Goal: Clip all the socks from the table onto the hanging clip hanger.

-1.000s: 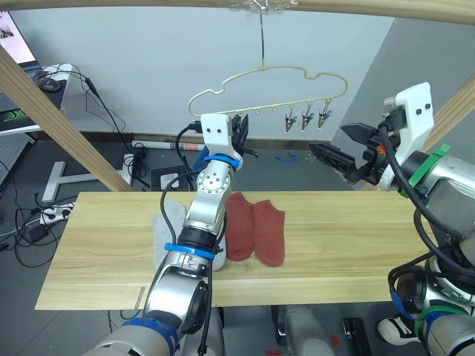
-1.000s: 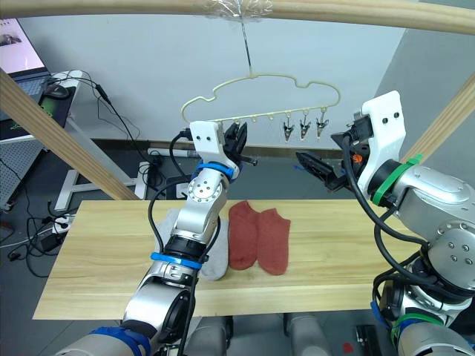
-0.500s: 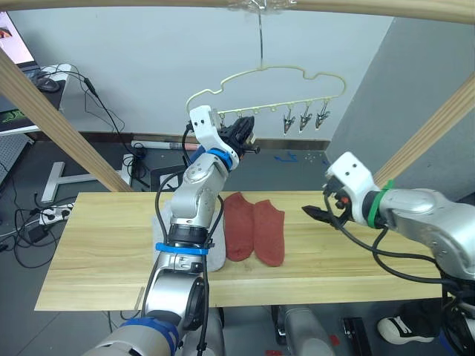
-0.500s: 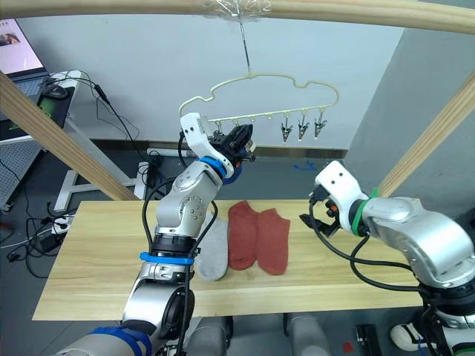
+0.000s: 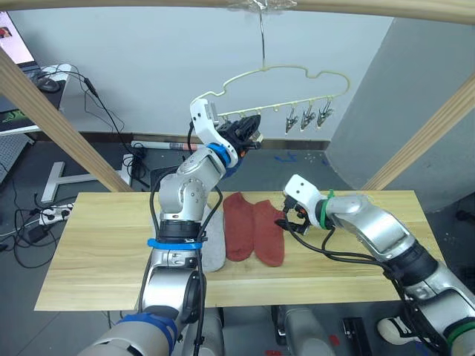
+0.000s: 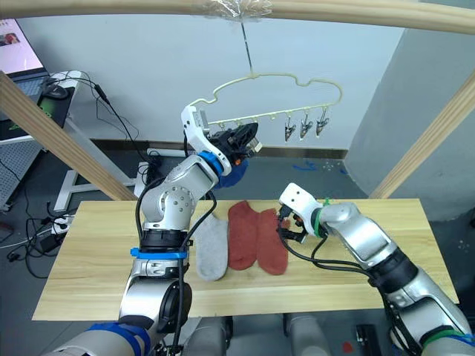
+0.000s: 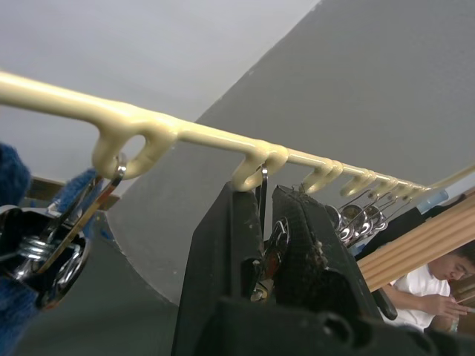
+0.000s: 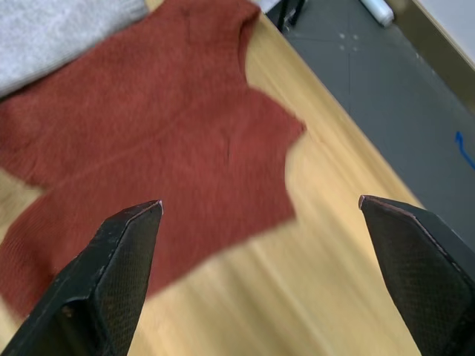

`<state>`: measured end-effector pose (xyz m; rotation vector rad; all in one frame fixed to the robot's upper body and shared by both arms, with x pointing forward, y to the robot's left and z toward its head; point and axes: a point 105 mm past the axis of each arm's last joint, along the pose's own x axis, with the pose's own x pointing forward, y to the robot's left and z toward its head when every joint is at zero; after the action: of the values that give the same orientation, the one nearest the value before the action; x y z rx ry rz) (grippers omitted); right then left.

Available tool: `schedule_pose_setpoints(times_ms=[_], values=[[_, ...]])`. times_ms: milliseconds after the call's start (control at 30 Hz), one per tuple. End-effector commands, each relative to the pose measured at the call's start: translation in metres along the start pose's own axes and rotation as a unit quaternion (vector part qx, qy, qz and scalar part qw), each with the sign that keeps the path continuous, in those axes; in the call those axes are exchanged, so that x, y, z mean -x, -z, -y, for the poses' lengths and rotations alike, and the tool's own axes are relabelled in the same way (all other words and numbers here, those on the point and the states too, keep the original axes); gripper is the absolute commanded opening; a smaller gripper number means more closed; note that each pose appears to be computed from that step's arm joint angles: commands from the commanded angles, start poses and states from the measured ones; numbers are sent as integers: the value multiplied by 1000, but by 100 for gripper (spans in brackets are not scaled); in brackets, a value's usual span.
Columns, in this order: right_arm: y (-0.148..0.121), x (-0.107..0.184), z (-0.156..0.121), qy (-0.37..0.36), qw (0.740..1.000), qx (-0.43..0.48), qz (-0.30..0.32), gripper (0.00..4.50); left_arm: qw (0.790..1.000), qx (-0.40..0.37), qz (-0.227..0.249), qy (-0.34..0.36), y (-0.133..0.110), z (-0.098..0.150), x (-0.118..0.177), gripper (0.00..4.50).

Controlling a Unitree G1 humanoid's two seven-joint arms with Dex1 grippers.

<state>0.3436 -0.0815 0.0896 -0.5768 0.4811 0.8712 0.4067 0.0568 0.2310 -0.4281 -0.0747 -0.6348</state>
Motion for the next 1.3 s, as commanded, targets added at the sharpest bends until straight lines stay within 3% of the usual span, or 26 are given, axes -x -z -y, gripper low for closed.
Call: schedule_pose_setpoints(times_ms=[33,600,867,1100,1300], values=[[-4,-10,0,-9,1000,23,2,445,999,-4,26,23,-20,13,1,27],[8,-49,-4,-25,999,36,-19,445,999,-23,20,12,-17,12,4,27],[44,-58,-6,-18,996,26,-85,445,999,-26,21,8,-18,11,4,27],[48,-59,-13,-27,995,55,-79,445,999,-29,23,5,-20,9,4,27],[51,-59,-14,-33,995,42,-80,261,999,-30,23,4,-20,9,3,27]])
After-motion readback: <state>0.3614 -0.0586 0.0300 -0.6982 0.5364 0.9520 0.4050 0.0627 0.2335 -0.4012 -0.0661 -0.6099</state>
